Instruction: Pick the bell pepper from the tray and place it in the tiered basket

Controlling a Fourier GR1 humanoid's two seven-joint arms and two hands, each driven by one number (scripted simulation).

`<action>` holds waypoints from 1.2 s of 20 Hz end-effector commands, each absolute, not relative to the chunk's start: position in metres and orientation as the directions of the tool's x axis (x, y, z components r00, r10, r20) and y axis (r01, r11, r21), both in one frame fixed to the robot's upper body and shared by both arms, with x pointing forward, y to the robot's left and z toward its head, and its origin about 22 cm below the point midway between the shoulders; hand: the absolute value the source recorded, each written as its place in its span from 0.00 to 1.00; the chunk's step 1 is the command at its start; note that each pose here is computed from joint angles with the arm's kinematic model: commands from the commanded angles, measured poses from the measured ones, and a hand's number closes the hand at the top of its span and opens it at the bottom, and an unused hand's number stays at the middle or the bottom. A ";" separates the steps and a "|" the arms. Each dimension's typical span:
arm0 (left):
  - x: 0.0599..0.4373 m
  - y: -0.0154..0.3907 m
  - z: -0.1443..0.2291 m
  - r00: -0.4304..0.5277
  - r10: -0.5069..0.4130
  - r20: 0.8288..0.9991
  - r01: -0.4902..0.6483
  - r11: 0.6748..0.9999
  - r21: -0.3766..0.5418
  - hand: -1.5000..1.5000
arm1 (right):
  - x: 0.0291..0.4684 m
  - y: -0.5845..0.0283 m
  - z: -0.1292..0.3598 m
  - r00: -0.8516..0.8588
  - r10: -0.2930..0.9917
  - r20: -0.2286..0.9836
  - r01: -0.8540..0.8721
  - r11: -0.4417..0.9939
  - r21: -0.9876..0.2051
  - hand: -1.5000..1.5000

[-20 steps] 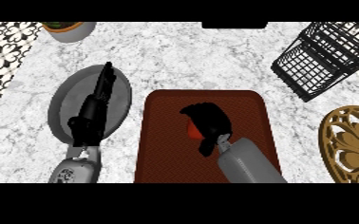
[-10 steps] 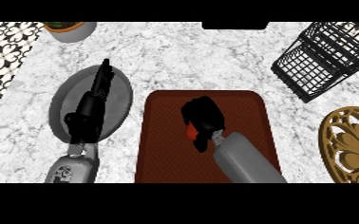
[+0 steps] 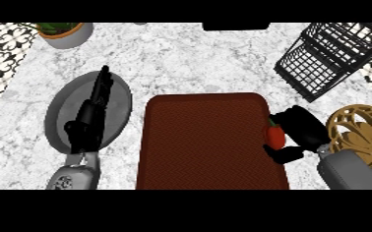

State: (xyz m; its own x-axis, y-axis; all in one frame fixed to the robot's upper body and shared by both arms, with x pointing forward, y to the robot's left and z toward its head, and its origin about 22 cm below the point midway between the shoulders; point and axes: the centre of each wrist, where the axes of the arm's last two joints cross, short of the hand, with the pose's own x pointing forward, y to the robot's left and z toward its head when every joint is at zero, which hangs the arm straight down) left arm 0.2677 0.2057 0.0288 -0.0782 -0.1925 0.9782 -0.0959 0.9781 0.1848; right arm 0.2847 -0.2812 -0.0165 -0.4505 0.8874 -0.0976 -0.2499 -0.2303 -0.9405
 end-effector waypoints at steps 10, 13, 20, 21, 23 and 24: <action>0.261 0.220 0.031 -0.093 -0.171 0.981 -0.091 0.983 0.162 0.50 | 0.254 -0.412 0.146 -0.331 0.938 -0.106 0.015 -0.107 -0.994 1.00; 0.266 0.203 0.035 -0.081 -0.204 0.976 -0.088 0.976 0.197 0.50 | 0.248 -0.426 0.196 -0.321 0.944 -0.076 0.068 -0.058 -0.996 1.00; 0.282 0.221 0.030 -0.085 -0.203 0.975 -0.073 0.978 0.197 0.50 | 0.236 -0.446 0.289 -0.258 0.966 0.027 0.087 0.051 -0.995 1.00; 0.265 0.194 0.003 -0.072 -0.187 0.980 -0.072 0.981 0.181 0.50 | 0.230 -0.457 0.286 -0.255 0.965 0.059 0.096 0.086 -0.992 1.00; 0.270 0.204 0.039 -0.091 -0.182 0.979 -0.068 0.982 0.176 0.50 | 0.228 -0.439 0.282 -0.244 0.965 0.093 0.068 0.112 -0.991 1.00; 0.266 0.199 0.022 -0.097 -0.195 0.976 -0.071 0.979 0.189 0.50 | 0.234 -0.450 0.296 -0.258 0.954 0.151 0.036 0.166 -0.985 1.00</action>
State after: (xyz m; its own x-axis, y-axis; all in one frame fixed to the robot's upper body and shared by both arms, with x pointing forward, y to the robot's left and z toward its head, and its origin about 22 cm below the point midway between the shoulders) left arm 0.2704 0.2079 0.0249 -0.0848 -0.1920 0.9777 -0.0769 0.9796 0.1857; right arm 0.2363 -0.4432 0.2700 -0.2537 0.9651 0.0643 0.0594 0.0819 -0.9949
